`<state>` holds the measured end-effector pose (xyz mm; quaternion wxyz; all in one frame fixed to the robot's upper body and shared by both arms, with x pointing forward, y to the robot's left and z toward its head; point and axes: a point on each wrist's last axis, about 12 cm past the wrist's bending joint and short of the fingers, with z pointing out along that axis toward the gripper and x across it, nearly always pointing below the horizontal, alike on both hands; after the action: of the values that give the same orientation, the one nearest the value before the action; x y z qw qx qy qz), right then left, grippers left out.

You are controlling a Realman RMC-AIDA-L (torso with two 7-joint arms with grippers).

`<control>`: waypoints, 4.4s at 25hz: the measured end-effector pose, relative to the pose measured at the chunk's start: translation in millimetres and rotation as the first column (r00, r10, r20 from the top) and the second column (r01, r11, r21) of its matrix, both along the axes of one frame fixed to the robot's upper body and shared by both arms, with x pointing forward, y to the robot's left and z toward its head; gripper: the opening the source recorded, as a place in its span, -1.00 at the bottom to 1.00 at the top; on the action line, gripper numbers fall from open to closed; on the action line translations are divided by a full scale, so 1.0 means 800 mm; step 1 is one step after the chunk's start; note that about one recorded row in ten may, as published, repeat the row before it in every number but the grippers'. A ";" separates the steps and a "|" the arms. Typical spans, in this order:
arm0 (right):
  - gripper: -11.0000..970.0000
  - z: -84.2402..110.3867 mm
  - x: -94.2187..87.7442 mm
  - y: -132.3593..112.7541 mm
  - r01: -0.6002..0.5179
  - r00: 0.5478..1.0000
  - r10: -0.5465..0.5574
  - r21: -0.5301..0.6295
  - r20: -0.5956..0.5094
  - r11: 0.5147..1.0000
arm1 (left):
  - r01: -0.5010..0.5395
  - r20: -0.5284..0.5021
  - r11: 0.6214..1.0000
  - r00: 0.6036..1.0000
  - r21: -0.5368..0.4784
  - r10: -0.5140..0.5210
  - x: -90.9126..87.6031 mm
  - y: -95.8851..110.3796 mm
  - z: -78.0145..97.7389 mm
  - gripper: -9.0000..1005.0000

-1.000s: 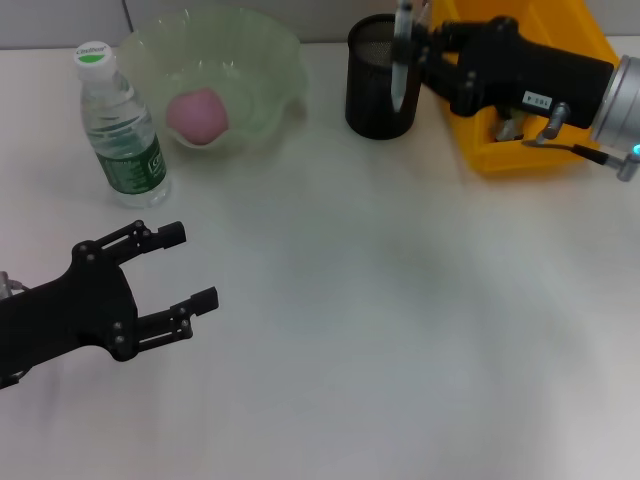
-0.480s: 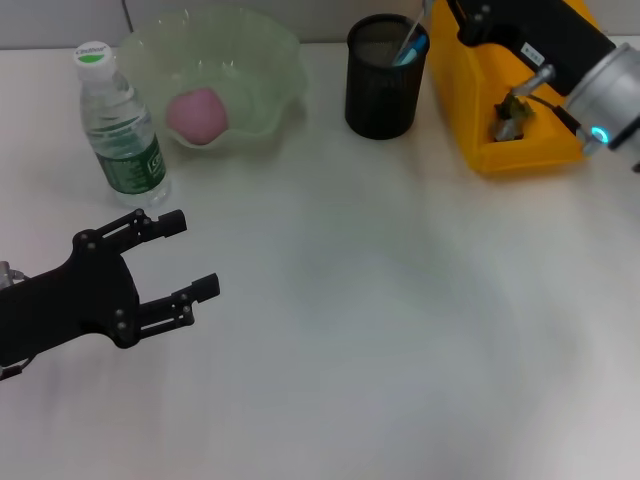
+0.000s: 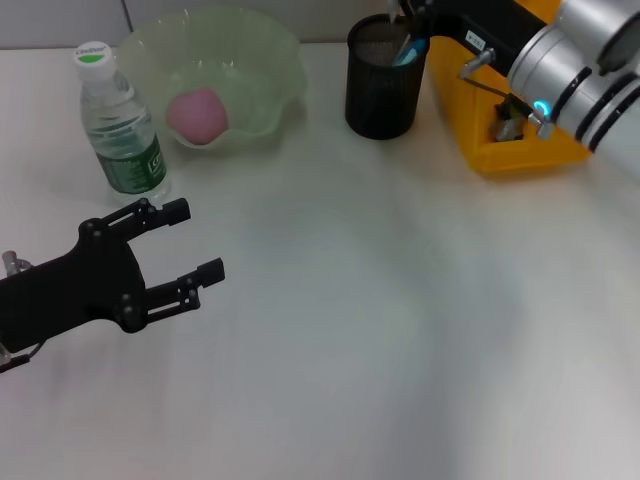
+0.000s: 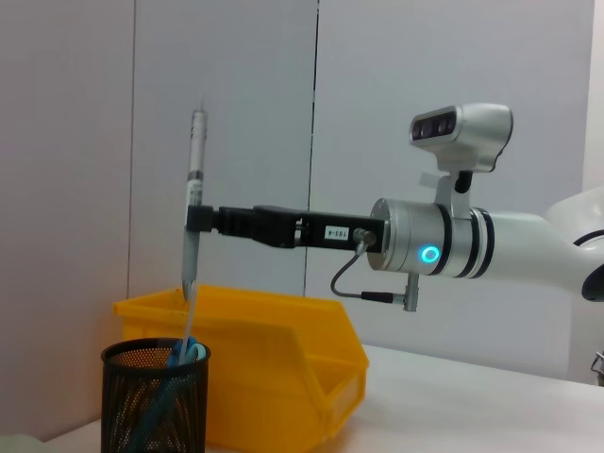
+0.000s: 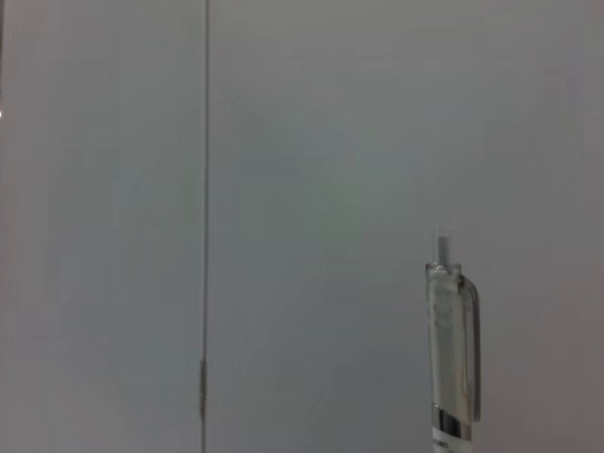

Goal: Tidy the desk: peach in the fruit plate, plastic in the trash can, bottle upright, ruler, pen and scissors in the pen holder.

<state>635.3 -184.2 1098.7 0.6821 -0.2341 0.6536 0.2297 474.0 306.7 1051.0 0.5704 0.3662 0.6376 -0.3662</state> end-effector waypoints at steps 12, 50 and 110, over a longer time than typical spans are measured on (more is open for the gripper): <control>-0.72 0.000 0.014 0.007 0.031 0.999 -0.033 -0.057 -0.041 0.998 | 0.003 -0.001 1.000 1.000 -0.002 -0.003 0.006 -0.002 0.003 0.60; -0.71 0.003 0.017 0.006 0.042 0.999 -0.044 -0.065 -0.030 0.997 | 0.011 0.007 1.000 1.000 -0.002 -0.011 0.007 0.001 0.007 0.60; 0.60 -0.037 -0.166 -0.095 -0.673 0.655 0.661 0.114 -0.366 0.731 | 0.219 -0.191 0.971 0.962 0.101 -0.197 0.017 0.016 0.023 0.60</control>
<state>502.6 -260.5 1068.8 0.4050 -0.4187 0.6454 0.4941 487.3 319.9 1069.4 0.4455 0.4306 0.6655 -0.4161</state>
